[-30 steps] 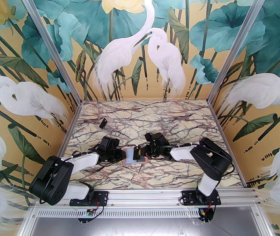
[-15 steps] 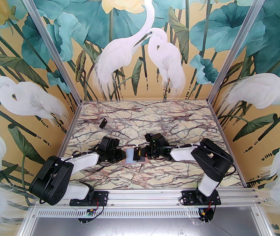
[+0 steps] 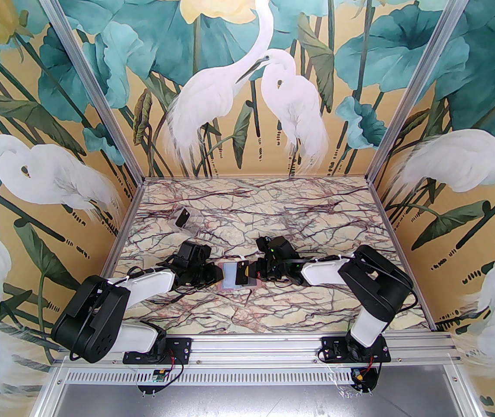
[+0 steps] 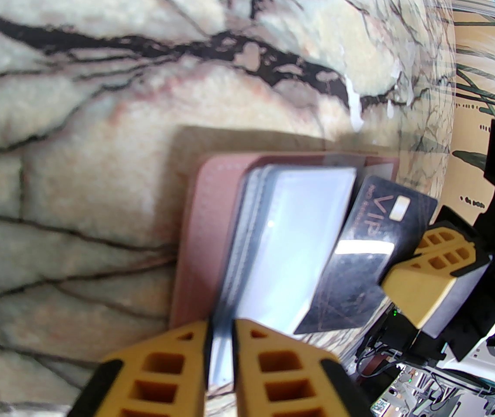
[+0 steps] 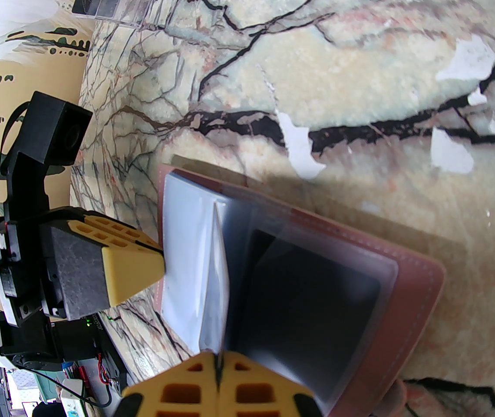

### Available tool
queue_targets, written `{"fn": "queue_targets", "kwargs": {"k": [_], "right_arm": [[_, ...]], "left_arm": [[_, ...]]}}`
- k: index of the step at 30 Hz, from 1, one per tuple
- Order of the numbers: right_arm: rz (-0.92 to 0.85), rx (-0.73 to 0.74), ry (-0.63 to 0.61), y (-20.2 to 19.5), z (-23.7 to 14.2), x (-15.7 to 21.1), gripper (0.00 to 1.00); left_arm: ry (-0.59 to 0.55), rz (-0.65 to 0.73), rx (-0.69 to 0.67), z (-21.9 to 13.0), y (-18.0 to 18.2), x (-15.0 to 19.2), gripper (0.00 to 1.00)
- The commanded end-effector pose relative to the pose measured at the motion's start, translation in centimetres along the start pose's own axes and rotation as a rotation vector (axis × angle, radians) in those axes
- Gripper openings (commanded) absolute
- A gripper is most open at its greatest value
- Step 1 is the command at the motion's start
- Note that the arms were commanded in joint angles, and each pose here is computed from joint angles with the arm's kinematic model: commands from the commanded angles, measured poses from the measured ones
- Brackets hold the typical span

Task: Put the credit cards into the card holder

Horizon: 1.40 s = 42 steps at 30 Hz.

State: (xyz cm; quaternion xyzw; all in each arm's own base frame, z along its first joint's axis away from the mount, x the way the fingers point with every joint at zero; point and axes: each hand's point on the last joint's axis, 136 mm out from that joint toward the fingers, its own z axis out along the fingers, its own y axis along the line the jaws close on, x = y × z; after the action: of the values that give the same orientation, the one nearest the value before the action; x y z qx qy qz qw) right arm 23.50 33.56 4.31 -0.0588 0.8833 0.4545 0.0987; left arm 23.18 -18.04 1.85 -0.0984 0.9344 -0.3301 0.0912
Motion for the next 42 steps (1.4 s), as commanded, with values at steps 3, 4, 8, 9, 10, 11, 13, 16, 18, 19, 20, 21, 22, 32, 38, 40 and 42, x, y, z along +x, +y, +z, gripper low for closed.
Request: {"fn": "queue_targets", "kwargs": {"k": [3,4,8,9,10,11,13,16,18,19,20,21,22,32,38,40,42], "right_arm": [[0.024,0.026,0.044,-0.6,0.4,0.8,0.00],[0.025,0.023,0.047,-0.6,0.5,0.8,0.00],[0.022,0.018,0.052,-0.5,0.6,0.9,0.00],[0.022,0.016,0.055,-0.4,0.6,0.9,0.00],[0.020,0.013,0.057,-0.4,0.6,0.9,0.00],[0.022,0.014,0.058,-0.5,0.7,1.0,0.00],[0.023,0.014,0.062,-0.5,0.8,1.0,0.00],[0.025,0.014,0.068,-0.5,0.9,1.0,0.00],[0.029,0.017,0.073,-0.6,1.0,1.0,0.00],[0.028,0.018,0.070,-0.5,0.9,1.0,0.00],[0.029,0.018,0.070,-0.6,0.9,1.0,0.00],[0.029,0.019,0.071,-0.6,0.9,1.0,0.00],[0.029,0.019,0.071,-0.6,0.9,1.0,0.00],[0.035,0.030,0.085,-0.8,1.2,1.0,0.00],[0.039,0.034,0.092,-0.9,1.4,1.1,0.00],[0.039,0.035,0.092,-0.9,1.5,1.0,0.00],[0.042,0.036,0.095,-1.0,1.5,1.0,0.00]], "left_arm": [[0.004,-0.030,-0.072,0.1,1.9,0.9,0.19],[0.005,-0.032,-0.073,0.2,1.9,1.0,0.19],[0.004,-0.029,-0.072,0.1,1.8,0.9,0.19],[0.004,-0.028,-0.072,0.1,1.8,0.9,0.19],[0.006,-0.029,-0.073,0.1,1.9,0.9,0.19],[0.005,-0.029,-0.074,0.1,1.9,0.9,0.19],[0.004,-0.029,-0.073,0.2,1.8,0.9,0.19],[0.004,-0.030,-0.076,0.2,1.9,0.9,0.19],[0.004,-0.030,-0.076,0.2,1.9,0.8,0.19],[0.003,-0.029,-0.073,0.2,1.8,0.8,0.19],[0.004,-0.028,-0.074,0.2,1.8,0.8,0.19],[0.004,-0.030,-0.074,0.2,1.8,0.8,0.19],[0.005,-0.029,-0.075,0.2,1.9,0.9,0.19],[0.005,-0.032,-0.080,0.2,2.0,0.8,0.19],[0.005,-0.032,-0.079,0.2,2.0,0.8,0.19],[0.008,-0.033,-0.081,0.3,2.0,0.9,0.19],[0.007,-0.034,-0.080,0.3,2.0,0.8,0.19]]}}
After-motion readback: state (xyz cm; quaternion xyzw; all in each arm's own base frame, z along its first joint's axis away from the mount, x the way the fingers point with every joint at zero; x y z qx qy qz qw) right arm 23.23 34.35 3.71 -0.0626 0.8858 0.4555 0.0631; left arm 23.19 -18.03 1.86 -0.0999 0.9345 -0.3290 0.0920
